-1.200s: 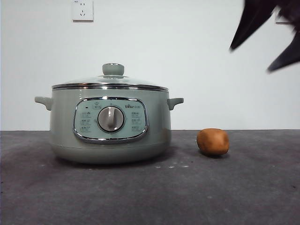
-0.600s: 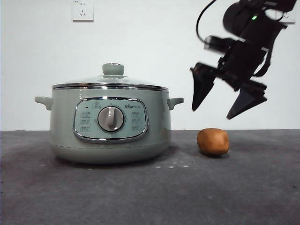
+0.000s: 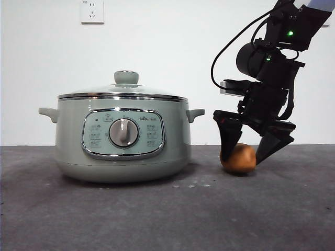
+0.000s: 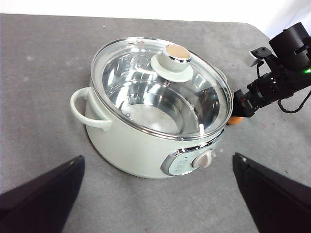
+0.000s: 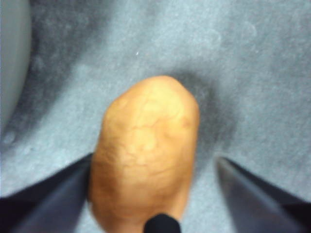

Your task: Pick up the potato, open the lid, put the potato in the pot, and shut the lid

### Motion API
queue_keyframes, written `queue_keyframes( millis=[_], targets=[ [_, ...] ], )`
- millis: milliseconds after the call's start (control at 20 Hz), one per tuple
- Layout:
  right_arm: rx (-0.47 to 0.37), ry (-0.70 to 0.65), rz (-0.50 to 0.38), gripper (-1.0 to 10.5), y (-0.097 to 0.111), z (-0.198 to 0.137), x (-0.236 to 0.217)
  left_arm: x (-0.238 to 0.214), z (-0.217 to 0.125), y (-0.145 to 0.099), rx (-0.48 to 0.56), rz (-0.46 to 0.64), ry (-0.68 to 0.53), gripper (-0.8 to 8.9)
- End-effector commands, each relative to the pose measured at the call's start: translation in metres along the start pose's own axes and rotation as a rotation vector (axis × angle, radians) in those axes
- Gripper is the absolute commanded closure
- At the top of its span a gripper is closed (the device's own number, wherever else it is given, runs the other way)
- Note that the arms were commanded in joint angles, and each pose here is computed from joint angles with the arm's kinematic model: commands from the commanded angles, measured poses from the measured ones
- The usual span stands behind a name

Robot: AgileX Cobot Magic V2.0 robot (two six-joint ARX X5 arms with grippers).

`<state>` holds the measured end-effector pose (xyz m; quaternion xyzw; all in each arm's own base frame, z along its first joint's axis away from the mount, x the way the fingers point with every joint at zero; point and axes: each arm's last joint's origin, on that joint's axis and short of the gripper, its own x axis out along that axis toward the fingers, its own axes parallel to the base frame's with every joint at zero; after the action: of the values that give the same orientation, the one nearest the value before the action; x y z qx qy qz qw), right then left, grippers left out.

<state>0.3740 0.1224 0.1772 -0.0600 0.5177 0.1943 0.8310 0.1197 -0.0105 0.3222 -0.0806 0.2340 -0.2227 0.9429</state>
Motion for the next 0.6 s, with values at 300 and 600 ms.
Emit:
queue_keyframes(
  millis=[300, 600],
  targets=[
    [0.002, 0.006, 0.051, 9.6, 0.003, -0.001, -0.008, 0.005, 0.002, 0.002, -0.009, -0.007, 0.010, 2.18],
    [-0.020, -0.092, 0.048, 9.6, 0.012, 0.002, -0.080, 0.012, 0.029, 0.000, 0.017, -0.033, 0.004, 2.18]
  ],
)
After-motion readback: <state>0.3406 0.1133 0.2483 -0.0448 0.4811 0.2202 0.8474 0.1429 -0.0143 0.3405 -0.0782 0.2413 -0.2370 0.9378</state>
